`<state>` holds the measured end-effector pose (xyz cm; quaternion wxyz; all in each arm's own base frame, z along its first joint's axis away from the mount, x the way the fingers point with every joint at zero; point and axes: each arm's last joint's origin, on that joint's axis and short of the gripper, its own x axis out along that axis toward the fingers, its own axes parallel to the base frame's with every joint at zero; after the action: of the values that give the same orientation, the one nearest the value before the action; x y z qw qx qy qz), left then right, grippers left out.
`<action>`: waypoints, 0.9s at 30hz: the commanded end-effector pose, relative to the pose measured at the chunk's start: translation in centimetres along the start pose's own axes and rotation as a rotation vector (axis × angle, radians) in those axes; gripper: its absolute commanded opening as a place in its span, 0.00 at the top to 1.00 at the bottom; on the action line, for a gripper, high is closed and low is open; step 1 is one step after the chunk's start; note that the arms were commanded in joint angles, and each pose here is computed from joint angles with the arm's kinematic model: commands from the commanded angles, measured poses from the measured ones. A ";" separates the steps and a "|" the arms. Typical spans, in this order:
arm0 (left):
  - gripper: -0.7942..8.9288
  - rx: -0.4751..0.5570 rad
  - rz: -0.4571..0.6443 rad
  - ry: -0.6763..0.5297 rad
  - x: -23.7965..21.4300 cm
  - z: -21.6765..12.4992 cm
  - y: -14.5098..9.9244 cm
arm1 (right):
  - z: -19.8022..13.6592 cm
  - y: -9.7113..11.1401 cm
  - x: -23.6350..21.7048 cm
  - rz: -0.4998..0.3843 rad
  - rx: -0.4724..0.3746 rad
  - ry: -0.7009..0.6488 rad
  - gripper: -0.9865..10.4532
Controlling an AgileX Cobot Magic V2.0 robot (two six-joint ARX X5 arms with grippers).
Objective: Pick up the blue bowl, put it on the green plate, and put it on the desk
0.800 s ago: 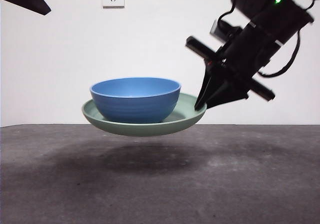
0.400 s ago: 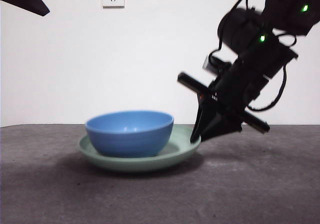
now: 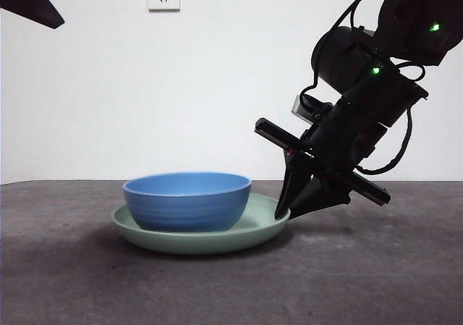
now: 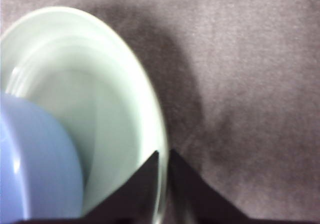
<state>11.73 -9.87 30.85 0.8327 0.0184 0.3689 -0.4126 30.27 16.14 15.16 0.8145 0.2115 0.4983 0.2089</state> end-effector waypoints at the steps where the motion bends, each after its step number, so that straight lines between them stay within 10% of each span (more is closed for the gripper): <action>1: 0.69 0.014 -0.007 -0.006 0.0 0.3 -0.1 | 0.1 0.4 0.4 0.010 0.001 0.001 0.75; 12: 0.69 0.011 -0.006 0.004 0.0 0.2 -0.1 | 0.6 1.9 -3.3 -0.021 -0.053 -0.060 0.71; 27: 0.69 0.012 -0.006 0.003 0.0 0.2 -0.1 | -4.0 6.1 -18.0 0.016 -0.459 -0.090 0.71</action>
<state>11.68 -9.84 30.79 0.8314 0.0191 0.3728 -0.4117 18.76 11.75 29.26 0.8602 0.0598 0.4111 0.2958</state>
